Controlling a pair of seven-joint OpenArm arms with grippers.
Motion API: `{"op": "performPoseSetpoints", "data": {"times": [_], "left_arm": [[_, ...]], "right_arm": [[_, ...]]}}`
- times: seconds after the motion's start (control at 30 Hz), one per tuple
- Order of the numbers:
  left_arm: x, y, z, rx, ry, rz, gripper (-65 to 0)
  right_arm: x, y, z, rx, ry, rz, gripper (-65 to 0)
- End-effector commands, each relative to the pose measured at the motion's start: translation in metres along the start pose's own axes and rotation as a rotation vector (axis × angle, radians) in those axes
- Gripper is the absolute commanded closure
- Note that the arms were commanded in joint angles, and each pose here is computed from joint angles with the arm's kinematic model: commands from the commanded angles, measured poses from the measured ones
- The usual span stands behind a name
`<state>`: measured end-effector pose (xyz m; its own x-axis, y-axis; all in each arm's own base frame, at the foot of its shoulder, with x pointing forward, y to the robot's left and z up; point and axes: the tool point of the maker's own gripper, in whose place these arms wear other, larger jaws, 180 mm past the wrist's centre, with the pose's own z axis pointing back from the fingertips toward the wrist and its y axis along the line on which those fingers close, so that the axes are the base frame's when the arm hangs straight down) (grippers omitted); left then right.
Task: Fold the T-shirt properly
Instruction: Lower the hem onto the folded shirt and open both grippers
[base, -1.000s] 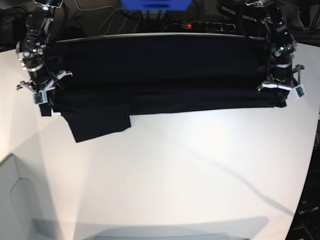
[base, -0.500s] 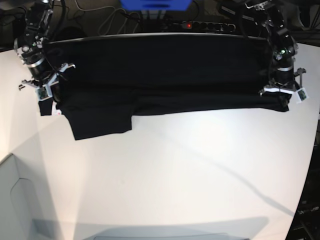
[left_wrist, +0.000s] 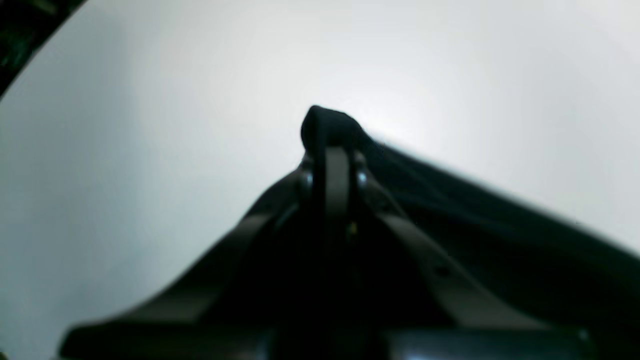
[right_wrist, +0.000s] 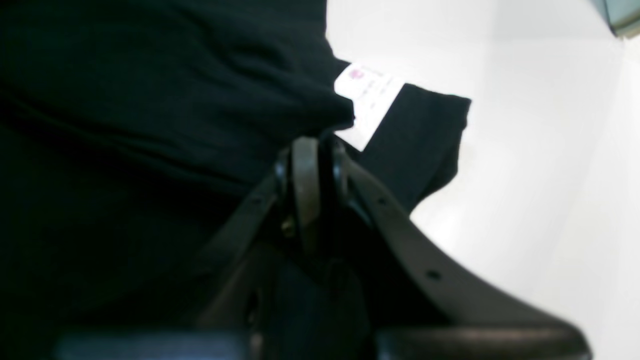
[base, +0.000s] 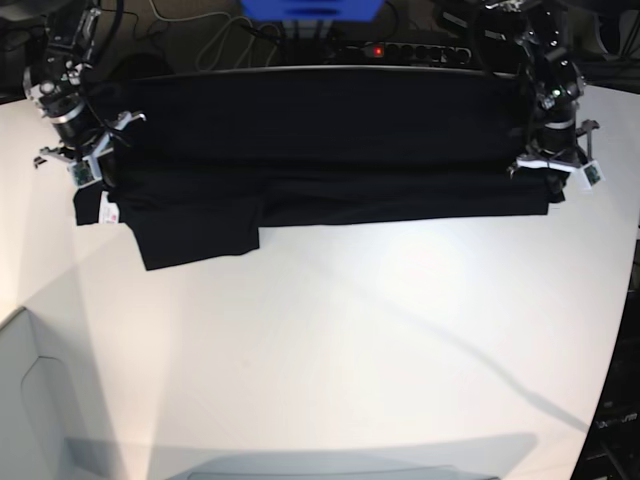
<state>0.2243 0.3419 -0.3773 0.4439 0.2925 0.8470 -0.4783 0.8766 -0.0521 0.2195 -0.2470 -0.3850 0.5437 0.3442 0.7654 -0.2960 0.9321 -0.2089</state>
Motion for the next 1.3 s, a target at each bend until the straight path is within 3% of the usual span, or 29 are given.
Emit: {"op": "performPoseSetpoints", "data": {"times": [0.0,0.23,0.4,0.47,0.57,0.7,0.77,1.03,1.27], "left_arm": [[0.009,0.003,-0.001,0.007,-0.033,-0.004,0.0],[-0.018,0.012,-0.008,0.027,0.035,0.015,0.0],[-0.017,0.012,-0.007,0.025,0.034,0.014,0.0],[-0.017,0.012,-0.007,0.025,0.034,0.014,0.0],[-0.016,0.011,-0.007,0.024,0.031,0.013,0.0],[-0.017,0.009,-0.008,0.018,0.033,0.011,0.0],[-0.019,0.003,-0.009,0.001,0.041,0.002,0.0],[-0.02,-0.002,-0.008,-0.009,0.04,0.001,0.0],[-0.021,-0.001,-0.008,-0.007,0.044,0.0,0.0]], "right_arm": [[0.008,-0.003,0.004,0.007,-0.034,0.015,0.0],[0.007,0.0,0.003,0.016,-0.03,0.018,-0.7],[0.011,-0.005,0.006,0.0,-0.029,0.03,-18.7],[0.024,-0.021,0.016,-0.054,-0.062,0.038,-26.4],[0.045,-0.034,0.027,-0.117,-0.119,0.047,-31.7],[0.082,-0.031,0.017,-0.115,-0.203,0.076,-32.2],[0.089,-0.023,-0.001,-0.079,-0.196,0.068,-32.3],[0.096,-0.014,-0.08,0.026,-0.05,0.005,-32.6],[0.062,-0.008,-0.106,0.08,0.05,-0.074,-32.6]]}}
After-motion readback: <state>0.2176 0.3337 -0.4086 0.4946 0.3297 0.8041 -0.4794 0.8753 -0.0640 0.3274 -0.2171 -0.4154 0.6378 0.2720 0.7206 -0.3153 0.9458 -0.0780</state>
